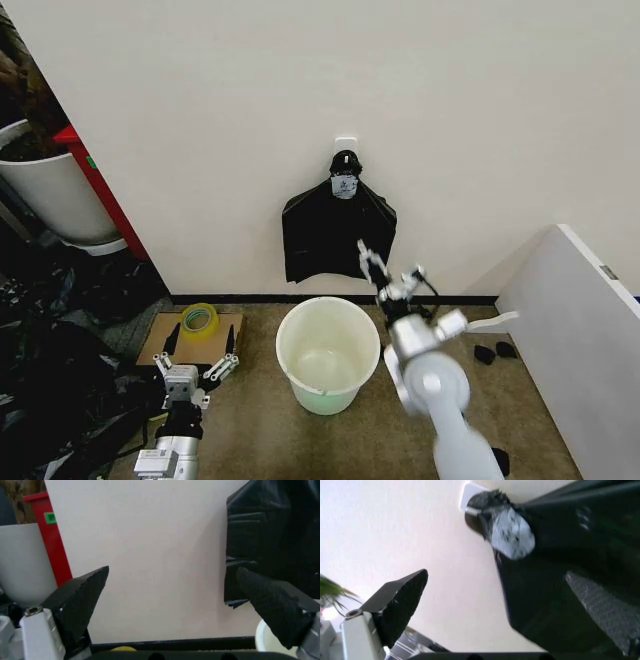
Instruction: Place the garbage bag over the trash bin.
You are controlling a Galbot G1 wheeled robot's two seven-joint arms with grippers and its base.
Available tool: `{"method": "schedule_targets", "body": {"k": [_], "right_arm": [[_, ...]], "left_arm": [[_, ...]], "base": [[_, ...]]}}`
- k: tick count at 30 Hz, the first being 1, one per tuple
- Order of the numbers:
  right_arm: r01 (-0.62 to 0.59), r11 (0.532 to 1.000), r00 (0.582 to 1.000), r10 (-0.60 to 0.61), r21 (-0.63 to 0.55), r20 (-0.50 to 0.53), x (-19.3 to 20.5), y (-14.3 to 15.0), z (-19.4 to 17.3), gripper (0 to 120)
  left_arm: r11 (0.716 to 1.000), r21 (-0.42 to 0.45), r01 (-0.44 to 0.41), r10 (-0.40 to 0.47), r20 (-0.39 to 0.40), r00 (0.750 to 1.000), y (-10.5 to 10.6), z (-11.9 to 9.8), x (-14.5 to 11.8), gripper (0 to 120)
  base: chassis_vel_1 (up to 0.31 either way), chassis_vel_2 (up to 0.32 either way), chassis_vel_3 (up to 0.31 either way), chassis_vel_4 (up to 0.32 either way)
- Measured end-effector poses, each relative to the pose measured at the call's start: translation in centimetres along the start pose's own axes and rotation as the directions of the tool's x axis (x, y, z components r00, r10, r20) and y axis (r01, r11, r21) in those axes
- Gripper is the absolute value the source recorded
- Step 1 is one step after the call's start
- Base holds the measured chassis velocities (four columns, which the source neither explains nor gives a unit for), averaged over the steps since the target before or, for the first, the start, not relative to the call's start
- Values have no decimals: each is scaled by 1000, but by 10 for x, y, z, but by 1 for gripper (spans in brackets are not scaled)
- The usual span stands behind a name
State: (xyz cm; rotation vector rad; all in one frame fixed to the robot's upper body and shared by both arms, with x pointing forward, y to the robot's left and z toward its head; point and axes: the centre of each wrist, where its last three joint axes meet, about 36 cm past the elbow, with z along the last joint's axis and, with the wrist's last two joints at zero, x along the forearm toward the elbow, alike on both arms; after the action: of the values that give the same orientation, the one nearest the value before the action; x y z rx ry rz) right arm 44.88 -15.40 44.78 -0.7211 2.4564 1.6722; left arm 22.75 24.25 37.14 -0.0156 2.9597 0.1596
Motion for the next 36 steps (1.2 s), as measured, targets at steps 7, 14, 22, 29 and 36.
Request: {"method": "schedule_targets", "body": {"k": [7, 14, 22, 29, 36], "right_arm": [[3, 1000, 1000, -3, -15, 2, -32, -20, 0, 100], [26, 999, 1000, -26, 35, 8, -54, -29, 7, 100], [32, 997, 999, -33, 67, 11, -68, -39, 2, 97], [53, 995, 998, -54, 81, 14, -81, -41, -3, 69], [67, 995, 998, -68, 78, 15, -83, -38, -1, 53]], "left_arm": [[1000, -15, 13, -13, 3, 1000, 6, -2, 0, 100], [1000, -18, 22, -22, 0, 1000, 8, -2, 0, 100], [999, -17, 27, -27, -4, 1000, 8, -3, 1, 100], [999, -19, 31, -31, -3, 1000, 9, -3, 0, 100], [999, -19, 35, -35, -2, 999, 10, -3, -1, 100]], "base": [[0, 0, 0, 0], [0, 0, 0, 0], [0, 0, 0, 0], [0, 0, 0, 0], [0, 0, 0, 0]]}}
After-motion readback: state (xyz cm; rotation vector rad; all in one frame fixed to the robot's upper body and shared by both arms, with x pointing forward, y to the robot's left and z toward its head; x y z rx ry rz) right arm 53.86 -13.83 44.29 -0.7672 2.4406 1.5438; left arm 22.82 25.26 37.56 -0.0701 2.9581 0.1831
